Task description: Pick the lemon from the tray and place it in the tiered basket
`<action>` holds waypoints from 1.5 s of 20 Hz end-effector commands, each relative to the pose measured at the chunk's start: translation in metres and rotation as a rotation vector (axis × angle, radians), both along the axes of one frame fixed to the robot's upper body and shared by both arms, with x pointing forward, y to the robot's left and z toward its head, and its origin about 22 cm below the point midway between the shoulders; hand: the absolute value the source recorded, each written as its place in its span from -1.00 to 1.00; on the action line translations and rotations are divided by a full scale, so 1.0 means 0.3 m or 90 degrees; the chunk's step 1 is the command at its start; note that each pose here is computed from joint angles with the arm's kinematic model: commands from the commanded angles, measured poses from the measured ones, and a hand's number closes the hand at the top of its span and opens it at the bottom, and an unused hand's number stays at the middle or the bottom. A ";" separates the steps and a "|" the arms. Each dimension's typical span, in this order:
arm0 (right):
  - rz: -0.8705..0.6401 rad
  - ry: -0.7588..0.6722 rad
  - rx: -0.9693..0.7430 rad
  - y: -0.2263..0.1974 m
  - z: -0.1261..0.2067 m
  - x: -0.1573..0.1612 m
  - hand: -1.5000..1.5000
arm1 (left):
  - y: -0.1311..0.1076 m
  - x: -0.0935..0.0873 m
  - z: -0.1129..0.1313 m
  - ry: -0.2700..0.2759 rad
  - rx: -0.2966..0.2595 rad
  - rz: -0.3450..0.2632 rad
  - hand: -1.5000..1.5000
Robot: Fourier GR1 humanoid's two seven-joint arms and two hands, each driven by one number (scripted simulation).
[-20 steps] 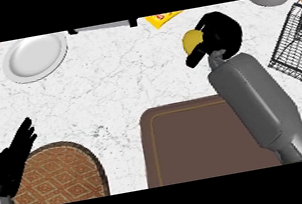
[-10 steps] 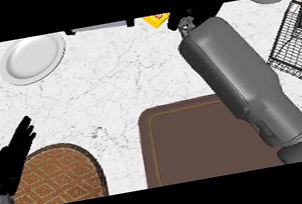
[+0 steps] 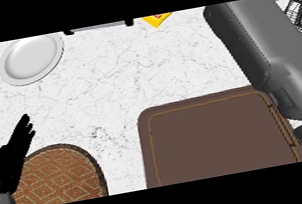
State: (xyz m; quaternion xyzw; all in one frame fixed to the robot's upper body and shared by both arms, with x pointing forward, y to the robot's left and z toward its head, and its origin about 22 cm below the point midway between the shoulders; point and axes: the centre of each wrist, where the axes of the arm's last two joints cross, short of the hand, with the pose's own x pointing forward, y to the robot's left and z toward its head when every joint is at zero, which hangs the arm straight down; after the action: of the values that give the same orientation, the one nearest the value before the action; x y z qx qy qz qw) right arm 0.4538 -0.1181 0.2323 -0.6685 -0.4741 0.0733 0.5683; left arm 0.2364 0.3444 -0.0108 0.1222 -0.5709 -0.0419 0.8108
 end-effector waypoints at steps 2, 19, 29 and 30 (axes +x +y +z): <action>-0.069 -0.039 0.026 -0.219 0.006 0.052 1.00 | 0.043 -0.041 0.009 0.001 0.002 -0.009 0.00; -0.024 -0.190 0.118 -0.656 0.027 0.045 1.00 | 0.021 0.010 0.017 0.001 0.009 -0.024 0.00; -0.095 0.125 -0.232 -0.866 0.038 -0.015 1.00 | 0.014 0.011 0.004 -0.005 0.000 -0.026 0.00; -0.081 0.147 -0.246 -0.837 0.099 -0.004 1.00 | -0.026 0.039 0.009 -0.014 0.002 -0.013 0.00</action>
State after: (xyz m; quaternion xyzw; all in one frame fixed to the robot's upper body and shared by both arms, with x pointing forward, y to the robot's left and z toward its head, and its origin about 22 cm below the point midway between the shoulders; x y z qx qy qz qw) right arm 0.4558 -0.3605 0.2399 -0.7609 -0.3905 0.1365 0.4999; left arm 0.2411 0.3450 -0.0088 0.1139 -0.5797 -0.0541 0.8050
